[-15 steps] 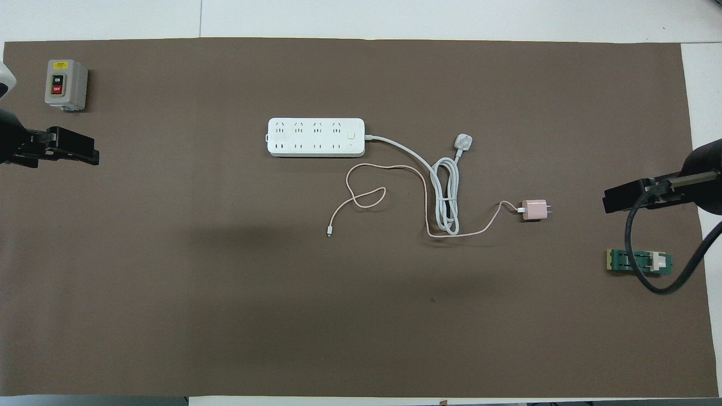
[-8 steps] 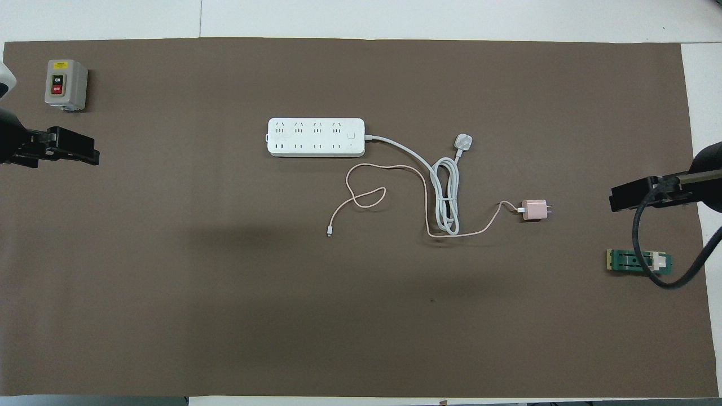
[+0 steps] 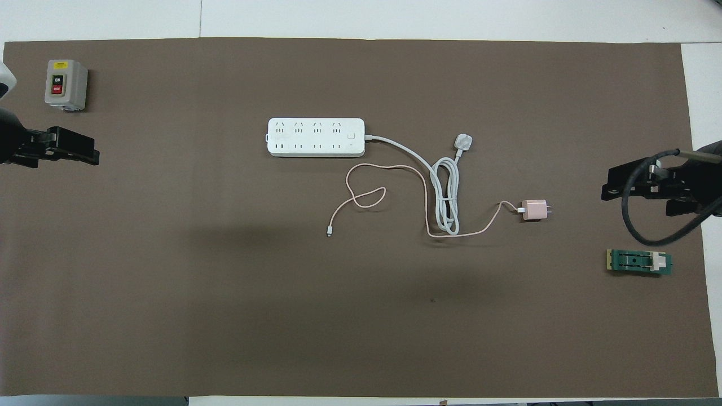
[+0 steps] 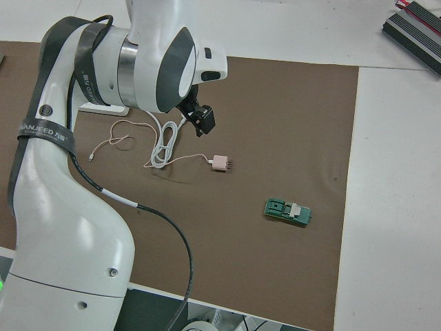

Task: Plug charger into power strip
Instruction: 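Reach the left gripper to the strip while the right gripper nears the charger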

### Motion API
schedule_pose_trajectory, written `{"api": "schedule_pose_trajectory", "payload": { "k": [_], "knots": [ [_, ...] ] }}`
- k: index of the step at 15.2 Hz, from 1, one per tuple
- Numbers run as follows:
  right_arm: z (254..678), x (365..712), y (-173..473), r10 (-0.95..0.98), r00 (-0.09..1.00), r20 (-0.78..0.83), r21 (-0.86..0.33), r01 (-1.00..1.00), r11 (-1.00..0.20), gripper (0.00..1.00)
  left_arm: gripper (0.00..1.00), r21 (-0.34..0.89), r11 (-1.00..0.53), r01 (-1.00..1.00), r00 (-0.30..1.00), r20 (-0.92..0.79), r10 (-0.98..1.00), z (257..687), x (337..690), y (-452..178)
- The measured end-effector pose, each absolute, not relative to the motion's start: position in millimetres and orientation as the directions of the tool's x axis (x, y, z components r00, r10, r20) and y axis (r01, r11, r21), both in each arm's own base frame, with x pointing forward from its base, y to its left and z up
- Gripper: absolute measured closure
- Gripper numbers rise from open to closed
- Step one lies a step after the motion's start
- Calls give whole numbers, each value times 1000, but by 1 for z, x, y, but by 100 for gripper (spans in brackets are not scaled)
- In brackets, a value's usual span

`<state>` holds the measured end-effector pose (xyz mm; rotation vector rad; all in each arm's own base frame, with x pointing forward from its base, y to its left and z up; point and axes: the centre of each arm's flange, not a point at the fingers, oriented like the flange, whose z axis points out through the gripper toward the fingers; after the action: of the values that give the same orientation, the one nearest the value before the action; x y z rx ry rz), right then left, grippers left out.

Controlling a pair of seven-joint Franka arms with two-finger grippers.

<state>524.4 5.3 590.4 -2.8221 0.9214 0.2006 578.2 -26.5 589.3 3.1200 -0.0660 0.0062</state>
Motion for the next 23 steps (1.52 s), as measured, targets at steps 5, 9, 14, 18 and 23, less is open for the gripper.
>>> {"api": "schedule_pose_trajectory", "payload": {
  "k": [5,9,14,18,23],
  "knots": [
    [522,537,-23,-780,518,-350,-109,-850,-516,0,0,21,-999,-41,999,6,-41,590,578,-26],
    [455,550,-53,-856,258,-447,-78,-965,-250,0,0,27,-999,-42,999,14,-42,595,576,-27],
    [408,552,-56,-845,30,-534,17,-999,-46,0,0,232,-972,-34,999,12,-32,594,574,-57],
    [389,556,-43,-841,6,-542,59,-997,-45,0,0,432,-902,13,1000,-10,10,580,567,-78],
    [321,569,-42,-810,105,-577,77,-980,-182,0,0,711,-699,74,997,-68,36,553,557,-111]
  ]
}}
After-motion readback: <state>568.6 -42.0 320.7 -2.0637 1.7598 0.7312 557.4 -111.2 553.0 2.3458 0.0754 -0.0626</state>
